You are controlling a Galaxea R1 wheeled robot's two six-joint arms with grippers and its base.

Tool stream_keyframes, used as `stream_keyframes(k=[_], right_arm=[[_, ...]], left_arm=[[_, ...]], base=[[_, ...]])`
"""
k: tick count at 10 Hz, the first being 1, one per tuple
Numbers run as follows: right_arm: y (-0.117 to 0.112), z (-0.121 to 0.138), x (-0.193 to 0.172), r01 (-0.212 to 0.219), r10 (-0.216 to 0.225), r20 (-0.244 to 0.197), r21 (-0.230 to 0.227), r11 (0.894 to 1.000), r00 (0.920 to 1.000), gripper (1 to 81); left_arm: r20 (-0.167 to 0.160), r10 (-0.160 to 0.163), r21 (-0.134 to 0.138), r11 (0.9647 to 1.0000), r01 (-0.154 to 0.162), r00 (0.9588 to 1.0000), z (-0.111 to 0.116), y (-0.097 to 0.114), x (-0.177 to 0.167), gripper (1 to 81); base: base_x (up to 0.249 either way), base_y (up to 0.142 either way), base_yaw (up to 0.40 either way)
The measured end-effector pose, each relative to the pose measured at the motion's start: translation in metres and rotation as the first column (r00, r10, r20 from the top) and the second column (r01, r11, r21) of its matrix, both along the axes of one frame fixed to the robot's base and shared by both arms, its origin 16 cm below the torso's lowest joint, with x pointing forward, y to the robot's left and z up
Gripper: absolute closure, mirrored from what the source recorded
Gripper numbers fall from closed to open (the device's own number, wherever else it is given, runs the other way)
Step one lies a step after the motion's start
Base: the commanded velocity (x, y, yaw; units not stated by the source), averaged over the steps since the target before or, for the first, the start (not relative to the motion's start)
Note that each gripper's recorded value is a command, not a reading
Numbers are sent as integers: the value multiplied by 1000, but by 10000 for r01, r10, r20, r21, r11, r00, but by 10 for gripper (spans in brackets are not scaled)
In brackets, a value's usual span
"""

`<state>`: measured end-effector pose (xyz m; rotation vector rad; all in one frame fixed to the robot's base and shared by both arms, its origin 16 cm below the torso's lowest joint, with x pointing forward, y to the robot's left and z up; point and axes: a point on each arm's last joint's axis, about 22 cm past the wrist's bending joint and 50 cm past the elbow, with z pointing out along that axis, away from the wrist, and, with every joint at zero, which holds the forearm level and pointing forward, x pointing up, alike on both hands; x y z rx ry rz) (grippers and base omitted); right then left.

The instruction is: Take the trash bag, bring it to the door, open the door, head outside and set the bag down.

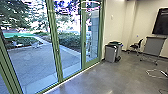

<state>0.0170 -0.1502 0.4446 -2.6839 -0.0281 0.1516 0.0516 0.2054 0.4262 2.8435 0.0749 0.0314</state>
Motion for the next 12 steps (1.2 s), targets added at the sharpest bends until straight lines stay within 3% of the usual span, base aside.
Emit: stream_keyframes(k=[12], right_arm=[[-2, -1, 0, -28, 28, 8, -52, 10000, 10000, 10]], left_arm=[[1, -1, -4, 10000, 1, 10000, 0, 0, 0, 811]], base=[[160, -78, 0]])
